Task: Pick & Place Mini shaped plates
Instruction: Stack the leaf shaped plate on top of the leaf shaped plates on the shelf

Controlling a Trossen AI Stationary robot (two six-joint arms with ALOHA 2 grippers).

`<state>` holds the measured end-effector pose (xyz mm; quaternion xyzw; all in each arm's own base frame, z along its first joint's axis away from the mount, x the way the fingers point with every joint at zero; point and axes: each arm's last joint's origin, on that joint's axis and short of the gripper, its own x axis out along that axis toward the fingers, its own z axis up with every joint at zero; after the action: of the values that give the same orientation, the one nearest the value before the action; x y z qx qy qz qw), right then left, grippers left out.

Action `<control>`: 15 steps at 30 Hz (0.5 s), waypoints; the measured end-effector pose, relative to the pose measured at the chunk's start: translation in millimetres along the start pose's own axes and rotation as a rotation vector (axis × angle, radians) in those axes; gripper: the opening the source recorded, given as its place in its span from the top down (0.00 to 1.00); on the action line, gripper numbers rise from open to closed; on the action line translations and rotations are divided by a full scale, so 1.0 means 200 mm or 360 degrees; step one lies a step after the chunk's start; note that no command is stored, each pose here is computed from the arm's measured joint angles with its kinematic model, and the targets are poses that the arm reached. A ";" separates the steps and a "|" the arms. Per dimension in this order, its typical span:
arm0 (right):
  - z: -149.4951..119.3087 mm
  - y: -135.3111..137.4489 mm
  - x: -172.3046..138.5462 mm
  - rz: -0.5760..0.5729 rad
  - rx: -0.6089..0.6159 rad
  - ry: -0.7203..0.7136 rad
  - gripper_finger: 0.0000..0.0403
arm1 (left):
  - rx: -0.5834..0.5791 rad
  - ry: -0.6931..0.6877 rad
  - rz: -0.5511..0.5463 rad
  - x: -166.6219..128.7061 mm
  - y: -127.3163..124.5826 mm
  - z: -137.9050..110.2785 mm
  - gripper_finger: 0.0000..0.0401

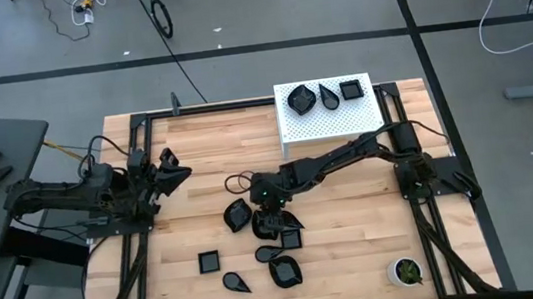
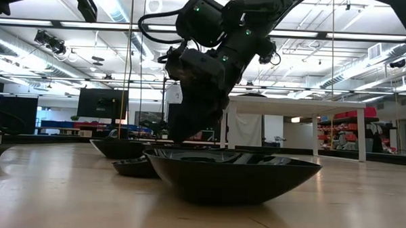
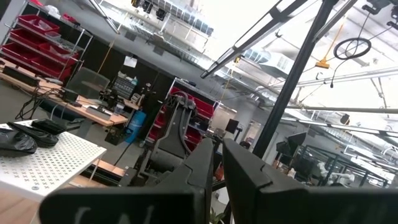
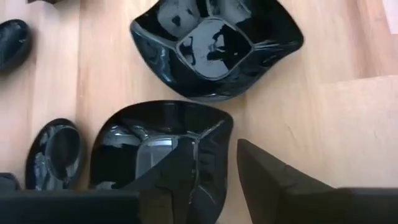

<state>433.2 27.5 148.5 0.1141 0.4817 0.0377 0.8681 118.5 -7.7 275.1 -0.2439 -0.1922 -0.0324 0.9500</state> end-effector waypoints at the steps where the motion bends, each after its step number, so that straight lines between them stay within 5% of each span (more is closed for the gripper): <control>1: 0.00 0.00 0.00 0.0008 -0.0001 0.0002 0.68 | 0.0000 0.0000 0.0001 0.00 0.00 0.00 0.90; 15: -0.02 -0.01 0.07 0.0014 0.0025 0.0022 0.69 | 0.0000 0.0000 0.0000 0.00 0.00 0.00 0.90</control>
<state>436.5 29.1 134.9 0.1228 0.4873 0.0386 0.8637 118.5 -7.7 275.1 -0.2439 -0.1923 -0.0323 0.9500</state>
